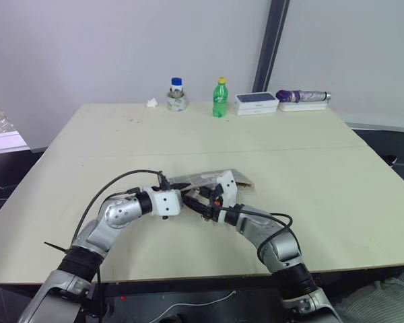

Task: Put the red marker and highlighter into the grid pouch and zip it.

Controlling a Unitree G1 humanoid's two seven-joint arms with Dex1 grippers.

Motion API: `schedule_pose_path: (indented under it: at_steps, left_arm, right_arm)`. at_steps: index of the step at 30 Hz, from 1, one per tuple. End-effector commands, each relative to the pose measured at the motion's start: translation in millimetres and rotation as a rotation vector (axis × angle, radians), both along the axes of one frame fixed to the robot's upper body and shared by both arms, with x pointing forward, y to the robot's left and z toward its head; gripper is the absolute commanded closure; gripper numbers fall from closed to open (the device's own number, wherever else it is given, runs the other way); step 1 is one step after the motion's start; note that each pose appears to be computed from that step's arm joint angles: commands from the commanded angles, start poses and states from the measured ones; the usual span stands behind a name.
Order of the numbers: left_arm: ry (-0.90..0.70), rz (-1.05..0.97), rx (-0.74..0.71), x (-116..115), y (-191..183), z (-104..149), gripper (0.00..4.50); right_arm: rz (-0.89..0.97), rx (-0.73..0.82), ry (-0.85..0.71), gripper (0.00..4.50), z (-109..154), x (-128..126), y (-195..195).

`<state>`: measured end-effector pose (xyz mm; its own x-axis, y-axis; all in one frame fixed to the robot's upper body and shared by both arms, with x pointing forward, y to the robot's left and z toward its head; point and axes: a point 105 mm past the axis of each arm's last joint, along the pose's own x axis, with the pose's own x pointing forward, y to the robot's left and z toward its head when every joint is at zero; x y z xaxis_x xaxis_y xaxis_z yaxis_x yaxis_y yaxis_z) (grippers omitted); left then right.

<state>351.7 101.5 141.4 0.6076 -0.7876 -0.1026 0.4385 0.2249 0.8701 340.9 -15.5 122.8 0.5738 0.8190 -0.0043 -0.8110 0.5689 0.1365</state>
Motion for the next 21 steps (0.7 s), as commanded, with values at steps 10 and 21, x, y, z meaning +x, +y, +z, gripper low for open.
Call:
schedule_pose_path:
  at_steps: [10, 21]
  left_arm:
    - [0.004, 0.046, -0.007, -1, 20, 2, 4.5]
    - [0.216, 0.041, -0.13, -9, 45, -6, 4.12]
  right_arm:
    - [-0.119, -0.217, -0.077, 4.44, -9, 13, -78]
    - [-0.291, -0.315, -0.096, 4.16, 8, 27, -167]
